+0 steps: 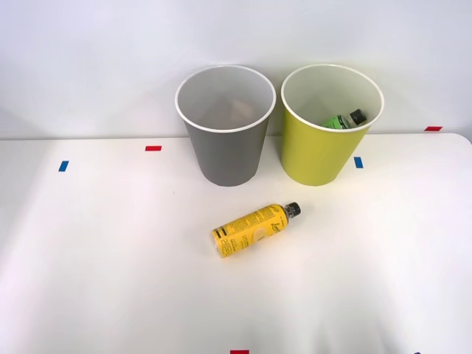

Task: Put cans in the gray bin, plastic bottles in the light green bin

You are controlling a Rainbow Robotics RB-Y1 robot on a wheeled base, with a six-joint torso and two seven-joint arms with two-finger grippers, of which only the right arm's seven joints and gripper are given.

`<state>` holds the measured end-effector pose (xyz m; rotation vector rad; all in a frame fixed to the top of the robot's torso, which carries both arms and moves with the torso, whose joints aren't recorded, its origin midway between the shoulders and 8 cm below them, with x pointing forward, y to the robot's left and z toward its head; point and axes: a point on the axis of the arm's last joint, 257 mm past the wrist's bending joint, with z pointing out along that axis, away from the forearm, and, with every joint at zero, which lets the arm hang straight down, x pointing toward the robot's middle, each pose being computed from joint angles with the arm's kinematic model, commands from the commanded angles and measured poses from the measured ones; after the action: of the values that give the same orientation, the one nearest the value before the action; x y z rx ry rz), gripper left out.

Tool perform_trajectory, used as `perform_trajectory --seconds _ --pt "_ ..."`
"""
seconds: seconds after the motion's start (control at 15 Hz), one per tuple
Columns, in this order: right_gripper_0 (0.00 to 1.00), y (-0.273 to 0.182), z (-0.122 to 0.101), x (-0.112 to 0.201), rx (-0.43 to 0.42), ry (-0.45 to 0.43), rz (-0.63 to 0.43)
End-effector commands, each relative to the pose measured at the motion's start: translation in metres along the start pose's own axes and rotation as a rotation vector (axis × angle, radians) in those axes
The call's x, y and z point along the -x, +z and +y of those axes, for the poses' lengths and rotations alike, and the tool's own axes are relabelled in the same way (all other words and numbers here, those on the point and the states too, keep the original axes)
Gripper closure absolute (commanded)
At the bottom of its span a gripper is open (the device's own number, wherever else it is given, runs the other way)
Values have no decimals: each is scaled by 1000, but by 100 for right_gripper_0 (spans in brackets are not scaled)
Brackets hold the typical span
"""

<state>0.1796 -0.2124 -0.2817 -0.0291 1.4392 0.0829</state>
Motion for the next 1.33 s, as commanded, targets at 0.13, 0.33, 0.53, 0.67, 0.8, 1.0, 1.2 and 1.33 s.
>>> perform_trajectory --seconds 0.13,0.33,0.53,0.67,0.8,1.0,1.2,1.33 --pt "0 0 0 0 0 0 0" --pt "0 0 0 0 0 0 0" --pt "0 0 0 0 0 0 0" --pt "0 0 0 0 0 0 0" --pt "0 0 0 0 0 0 0" --pt "0 0 0 0 0 0 0" --pt "0 0 0 0 0 0 0" --pt "0 0 0 0 0 0 0"
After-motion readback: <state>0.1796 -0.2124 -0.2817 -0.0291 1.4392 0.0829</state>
